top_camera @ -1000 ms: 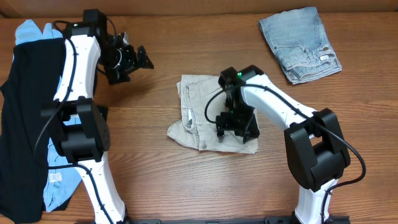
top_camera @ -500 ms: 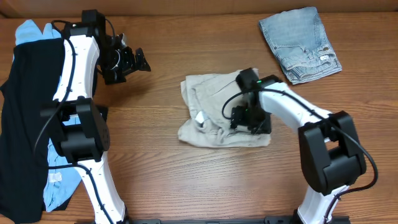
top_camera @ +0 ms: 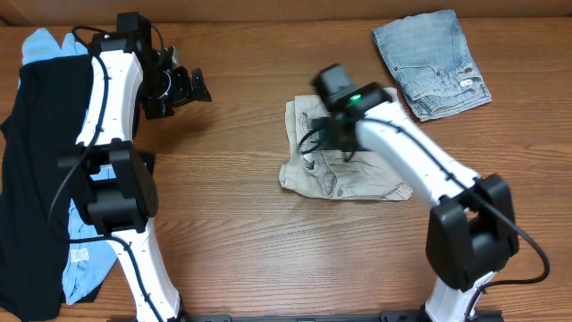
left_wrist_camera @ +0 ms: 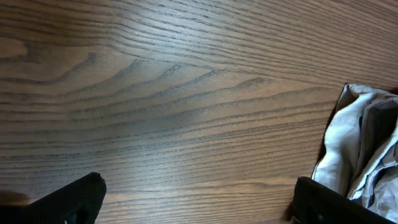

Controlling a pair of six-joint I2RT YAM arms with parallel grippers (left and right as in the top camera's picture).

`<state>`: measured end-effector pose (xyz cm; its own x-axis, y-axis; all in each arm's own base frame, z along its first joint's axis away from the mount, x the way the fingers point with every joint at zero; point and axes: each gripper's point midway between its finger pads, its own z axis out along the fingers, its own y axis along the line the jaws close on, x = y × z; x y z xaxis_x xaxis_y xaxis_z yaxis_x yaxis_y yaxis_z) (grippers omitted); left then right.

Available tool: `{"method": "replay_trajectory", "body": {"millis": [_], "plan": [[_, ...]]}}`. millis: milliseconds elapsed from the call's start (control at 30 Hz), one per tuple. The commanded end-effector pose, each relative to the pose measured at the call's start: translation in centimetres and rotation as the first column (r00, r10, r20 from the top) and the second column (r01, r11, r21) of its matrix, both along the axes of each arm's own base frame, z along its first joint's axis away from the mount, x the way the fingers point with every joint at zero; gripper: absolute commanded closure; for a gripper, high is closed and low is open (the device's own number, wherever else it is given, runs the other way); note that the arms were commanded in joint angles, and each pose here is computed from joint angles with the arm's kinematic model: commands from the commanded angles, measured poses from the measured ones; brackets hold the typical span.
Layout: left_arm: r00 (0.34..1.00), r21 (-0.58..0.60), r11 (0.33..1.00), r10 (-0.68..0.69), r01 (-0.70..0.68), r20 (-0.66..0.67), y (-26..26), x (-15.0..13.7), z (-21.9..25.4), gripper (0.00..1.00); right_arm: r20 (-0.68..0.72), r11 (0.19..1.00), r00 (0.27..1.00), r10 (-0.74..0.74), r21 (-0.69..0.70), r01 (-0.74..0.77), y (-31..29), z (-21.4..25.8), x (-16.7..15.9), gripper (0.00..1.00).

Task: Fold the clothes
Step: 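Push the folded shorts right and flatten with the right gripper, then grasp the folded beige shorts with the right gripper and lift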

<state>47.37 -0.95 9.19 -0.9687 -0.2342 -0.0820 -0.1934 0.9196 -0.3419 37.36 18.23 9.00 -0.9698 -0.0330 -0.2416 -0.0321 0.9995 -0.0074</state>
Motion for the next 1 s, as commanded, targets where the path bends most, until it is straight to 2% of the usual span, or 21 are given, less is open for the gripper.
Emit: {"method": "replay_trajectory", "body": {"millis": [0,167,333,567,767,900,967], "plan": [[0.999,0.024,0.999,-0.023,0.022,0.024,0.3,0.3,0.4,0.0,0.075,0.996,0.994,0.082,-0.029,-0.08,3.4,0.6,-0.2,0.0],[1.0,0.053,0.998,-0.019,0.018,0.02,0.8,0.3,0.2,0.0,0.078,0.987,0.989,0.123,-0.115,-0.114,4.8,-2.7,0.1,0.0],[1.0,0.064,0.998,-0.018,0.017,0.019,1.0,0.3,0.2,0.0,0.114,0.971,0.987,0.117,-0.223,-0.089,3.8,-5.0,1.6,0.0],[1.0,0.064,0.998,-0.018,0.017,0.02,1.0,0.3,0.2,0.0,0.131,0.956,0.969,0.21,-0.237,-0.175,4.9,-6.6,3.0,0.0],[1.0,0.065,0.998,-0.022,0.02,0.021,1.0,0.3,0.2,0.0,0.08,0.943,0.963,0.258,-0.237,-0.233,5.2,-8.2,2.5,0.0],[1.0,0.085,0.996,-0.022,0.021,0.019,1.3,0.3,0.1,0.0,-0.014,0.924,0.956,0.292,-0.254,-0.286,4.7,-10.2,1.1,0.0],[1.0,0.098,0.995,-0.02,0.019,0.016,1.5,0.2,0.0,0.0,-0.05,0.919,0.956,0.288,-0.267,-0.291,4.0,-10.9,0.5,0.04]]}}
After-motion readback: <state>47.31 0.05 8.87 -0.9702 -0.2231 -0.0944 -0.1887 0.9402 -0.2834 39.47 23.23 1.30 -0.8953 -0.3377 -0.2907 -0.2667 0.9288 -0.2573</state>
